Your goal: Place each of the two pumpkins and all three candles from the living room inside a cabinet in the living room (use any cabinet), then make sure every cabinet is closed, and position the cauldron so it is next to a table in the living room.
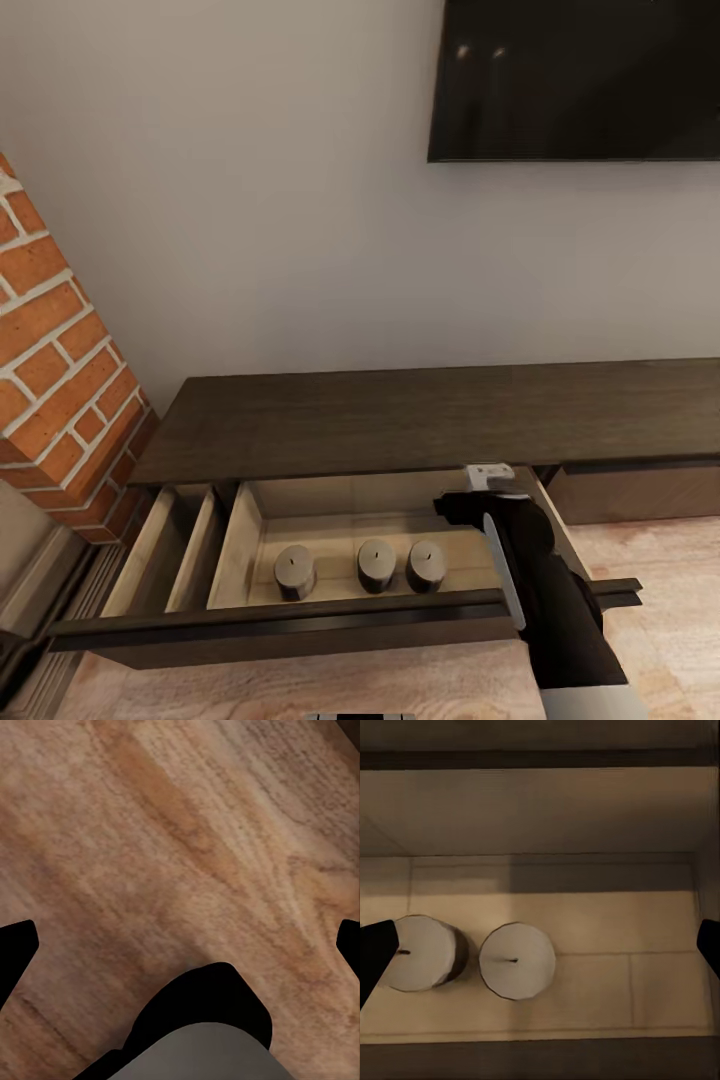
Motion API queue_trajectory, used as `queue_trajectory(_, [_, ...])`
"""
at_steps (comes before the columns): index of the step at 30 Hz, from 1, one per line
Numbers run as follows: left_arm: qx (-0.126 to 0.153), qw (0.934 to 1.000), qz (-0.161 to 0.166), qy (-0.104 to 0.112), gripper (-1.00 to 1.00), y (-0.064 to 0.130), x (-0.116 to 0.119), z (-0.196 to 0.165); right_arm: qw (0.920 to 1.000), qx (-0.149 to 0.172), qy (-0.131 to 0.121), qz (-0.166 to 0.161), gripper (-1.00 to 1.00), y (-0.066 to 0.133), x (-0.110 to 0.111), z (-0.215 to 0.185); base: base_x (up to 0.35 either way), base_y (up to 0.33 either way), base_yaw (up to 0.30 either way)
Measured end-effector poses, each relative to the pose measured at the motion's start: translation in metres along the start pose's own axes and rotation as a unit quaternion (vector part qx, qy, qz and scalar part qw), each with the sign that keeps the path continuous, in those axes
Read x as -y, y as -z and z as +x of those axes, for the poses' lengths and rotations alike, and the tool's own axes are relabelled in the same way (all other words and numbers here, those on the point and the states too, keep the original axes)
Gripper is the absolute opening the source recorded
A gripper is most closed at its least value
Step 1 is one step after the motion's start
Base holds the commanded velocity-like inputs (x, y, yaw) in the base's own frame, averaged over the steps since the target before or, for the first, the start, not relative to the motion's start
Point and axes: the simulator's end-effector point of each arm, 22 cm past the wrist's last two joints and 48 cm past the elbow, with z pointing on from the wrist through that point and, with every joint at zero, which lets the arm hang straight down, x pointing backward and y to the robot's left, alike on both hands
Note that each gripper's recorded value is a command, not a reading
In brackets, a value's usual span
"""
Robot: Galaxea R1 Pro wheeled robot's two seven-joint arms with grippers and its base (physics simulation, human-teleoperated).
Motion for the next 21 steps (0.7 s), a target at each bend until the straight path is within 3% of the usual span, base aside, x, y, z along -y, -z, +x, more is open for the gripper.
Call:
queue_trajectory(8, [-0.001,1.0000,0.000,0.001,1.00,0.000,0.000,0.001,0.9997,0.023,-0.003,0.000,1.00,0.019,0.004,-0.001,-0.065,0.000,0.000])
queue_trajectory(13, [-0.001,1.0000,0.001,0.001,1.00,0.000,0.001,0.001,0.9995,0.032,-0.007,0.005,1.00,0.024,0.026,-0.004,-0.293,0.000,0.000])
queue_trajectory(18, [-0.001,1.0000,0.003,0.003,1.00,0.000,0.002,0.001,0.9961,0.052,-0.068,-0.019,1.00,0.030,0.061,-0.021,-0.333,0.000,0.000])
queue_trajectory(21, [-0.001,1.0000,0.003,0.003,1.00,0.000,0.003,0.001,0.9931,0.064,-0.086,-0.047,1.00,0.034,0.064,-0.030,-0.342,0.000,0.000])
